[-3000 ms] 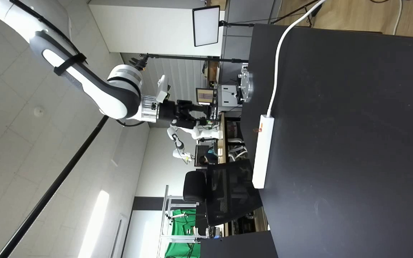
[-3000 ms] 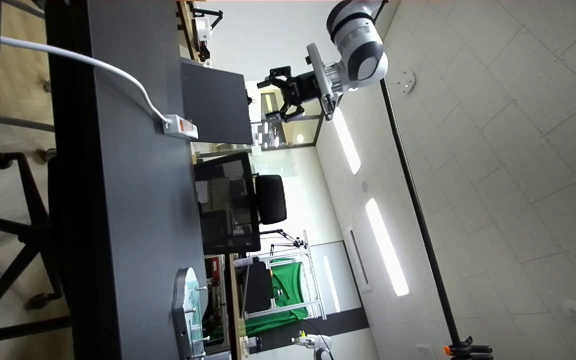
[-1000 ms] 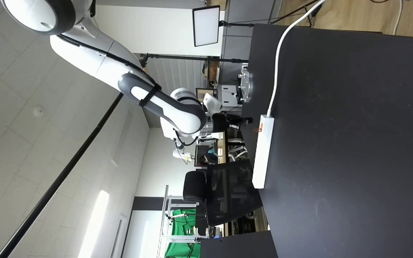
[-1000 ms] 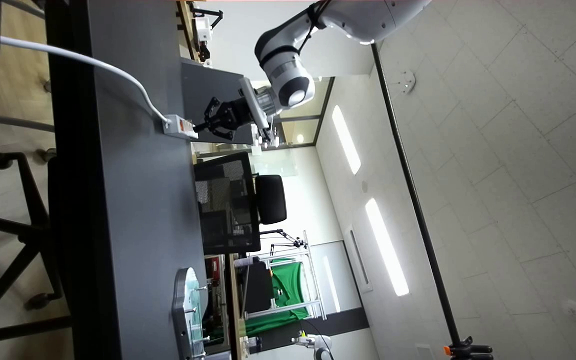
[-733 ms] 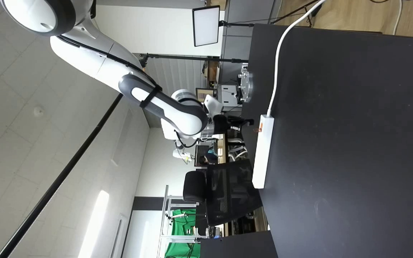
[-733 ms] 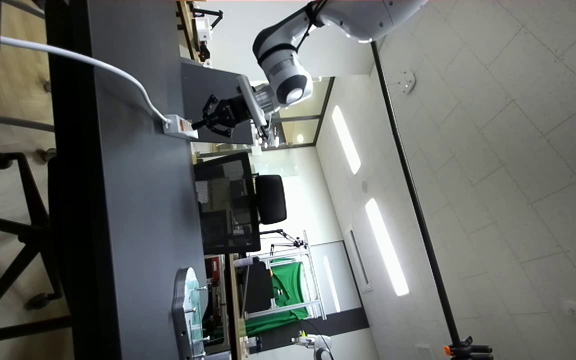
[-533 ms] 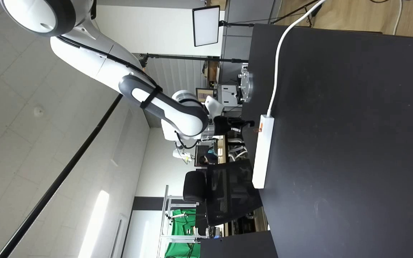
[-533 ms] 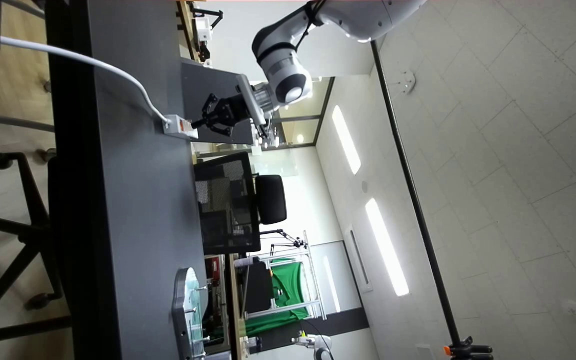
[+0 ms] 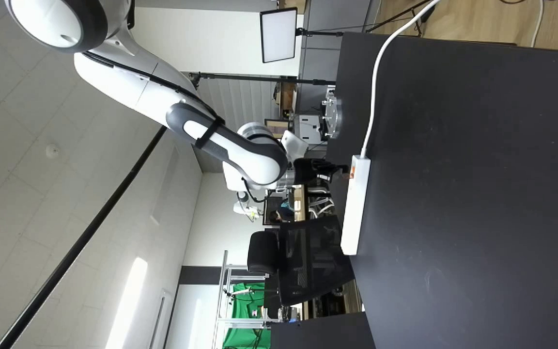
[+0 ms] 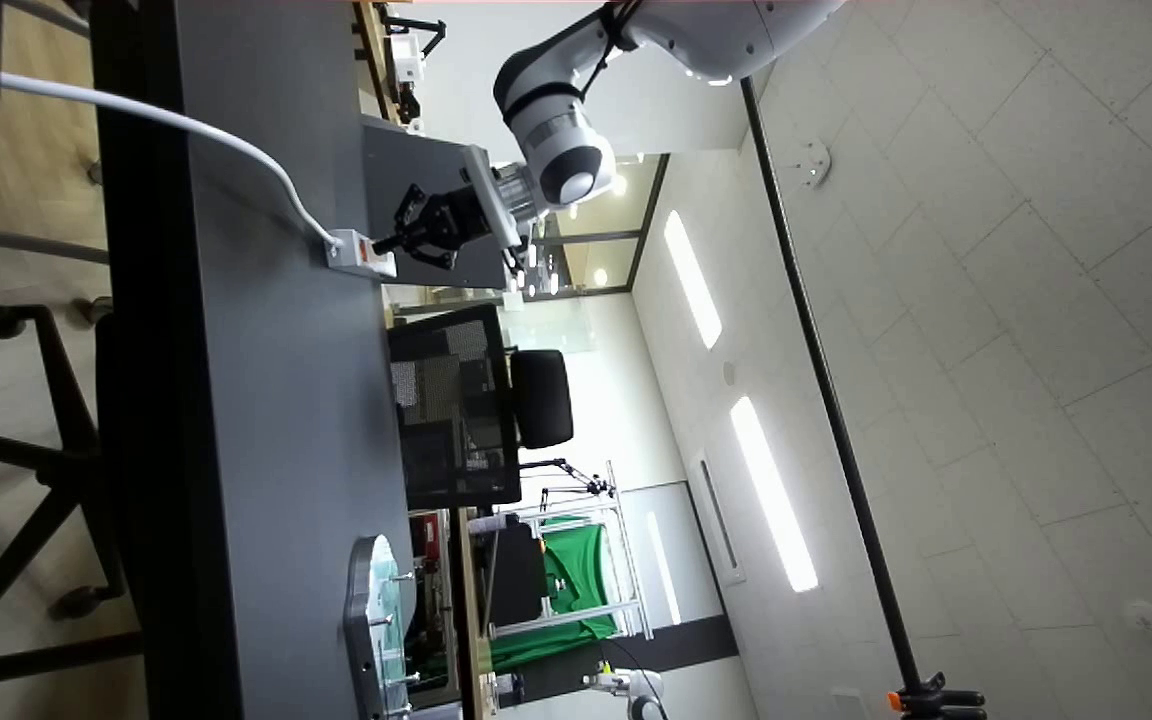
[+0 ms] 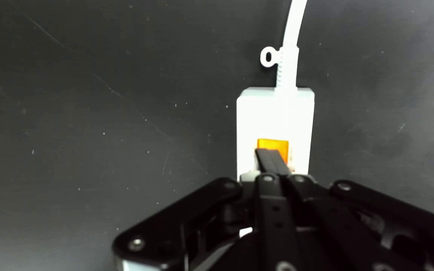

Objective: Turn on the extension cable

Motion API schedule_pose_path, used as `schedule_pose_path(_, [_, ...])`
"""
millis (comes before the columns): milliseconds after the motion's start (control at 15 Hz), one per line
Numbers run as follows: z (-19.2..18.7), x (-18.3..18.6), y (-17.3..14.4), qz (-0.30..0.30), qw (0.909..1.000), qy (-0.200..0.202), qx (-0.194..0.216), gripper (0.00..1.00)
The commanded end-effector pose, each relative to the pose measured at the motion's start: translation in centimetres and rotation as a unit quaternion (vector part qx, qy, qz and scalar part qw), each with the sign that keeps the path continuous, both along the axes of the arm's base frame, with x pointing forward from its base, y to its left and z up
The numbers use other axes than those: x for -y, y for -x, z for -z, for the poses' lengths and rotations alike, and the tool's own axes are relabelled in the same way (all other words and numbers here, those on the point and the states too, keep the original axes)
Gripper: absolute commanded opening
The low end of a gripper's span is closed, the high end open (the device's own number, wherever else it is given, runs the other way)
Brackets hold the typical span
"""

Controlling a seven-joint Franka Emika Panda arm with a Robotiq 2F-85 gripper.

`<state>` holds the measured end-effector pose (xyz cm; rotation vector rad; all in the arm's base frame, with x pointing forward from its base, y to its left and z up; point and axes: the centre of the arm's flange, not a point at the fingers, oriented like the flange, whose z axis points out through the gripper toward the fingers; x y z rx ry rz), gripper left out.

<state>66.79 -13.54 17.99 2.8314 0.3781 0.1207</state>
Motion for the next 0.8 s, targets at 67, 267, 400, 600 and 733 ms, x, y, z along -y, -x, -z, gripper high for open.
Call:
schedule_pose_path(67, [0.34,-0.17,0.07,0.003,1.0000,0.000,-0.003,0.01])
schedule_pose_path(267, [0.33,-0.23,0.05,0.005,1.0000,0.000,-0.003,0.01])
schedule_pose_path(400, [0.33,-0.20,0.06,0.006,1.0000,0.000,-0.003,0.01])
schedule_pose_path(600, [0.33,-0.19,0.06,0.006,1.0000,0.000,-0.003,0.00])
schedule_pose_path(733, [0.59,-0.22,0.03,0.006,0.9999,0.008,0.006,0.00])
